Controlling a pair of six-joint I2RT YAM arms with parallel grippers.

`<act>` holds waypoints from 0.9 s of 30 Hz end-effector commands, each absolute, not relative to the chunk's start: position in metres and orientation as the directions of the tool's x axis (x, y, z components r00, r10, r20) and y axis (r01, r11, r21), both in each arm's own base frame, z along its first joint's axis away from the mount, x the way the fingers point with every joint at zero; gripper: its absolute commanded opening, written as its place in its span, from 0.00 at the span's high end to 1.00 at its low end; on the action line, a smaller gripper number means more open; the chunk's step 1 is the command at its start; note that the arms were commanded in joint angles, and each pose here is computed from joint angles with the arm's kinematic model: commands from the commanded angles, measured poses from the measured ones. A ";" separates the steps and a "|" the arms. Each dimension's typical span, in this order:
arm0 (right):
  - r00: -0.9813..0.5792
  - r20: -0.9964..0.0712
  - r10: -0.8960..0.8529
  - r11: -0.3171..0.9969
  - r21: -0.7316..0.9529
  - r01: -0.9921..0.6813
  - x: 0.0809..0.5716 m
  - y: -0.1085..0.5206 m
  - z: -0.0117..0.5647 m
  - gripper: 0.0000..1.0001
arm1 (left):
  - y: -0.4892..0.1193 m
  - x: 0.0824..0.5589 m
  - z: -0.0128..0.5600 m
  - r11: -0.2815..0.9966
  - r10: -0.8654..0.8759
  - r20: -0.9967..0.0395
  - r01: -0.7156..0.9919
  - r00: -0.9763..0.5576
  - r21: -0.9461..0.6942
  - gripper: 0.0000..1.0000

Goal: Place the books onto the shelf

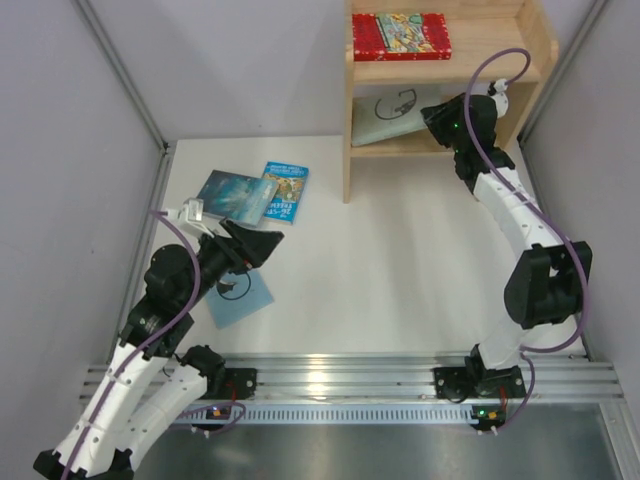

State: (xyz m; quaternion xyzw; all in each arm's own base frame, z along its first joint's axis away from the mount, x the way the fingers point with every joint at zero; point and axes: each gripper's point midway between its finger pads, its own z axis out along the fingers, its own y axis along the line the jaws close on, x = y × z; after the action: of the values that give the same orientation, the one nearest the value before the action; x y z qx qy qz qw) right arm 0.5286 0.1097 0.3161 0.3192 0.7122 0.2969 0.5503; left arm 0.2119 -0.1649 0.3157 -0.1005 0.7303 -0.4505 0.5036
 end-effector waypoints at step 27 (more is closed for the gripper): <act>-0.151 -0.813 0.563 0.826 0.557 0.084 0.544 0.091 0.297 0.25 | -0.173 0.220 0.313 0.559 -0.596 -0.642 0.324 -0.483 -0.763 0.16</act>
State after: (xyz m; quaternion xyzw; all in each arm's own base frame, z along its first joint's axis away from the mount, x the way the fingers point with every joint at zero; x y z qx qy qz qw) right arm 0.5519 0.0963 0.2677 0.2392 0.7523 0.2042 0.5789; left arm 0.2175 -0.1688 0.3061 -0.1048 0.7409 -0.4468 0.4903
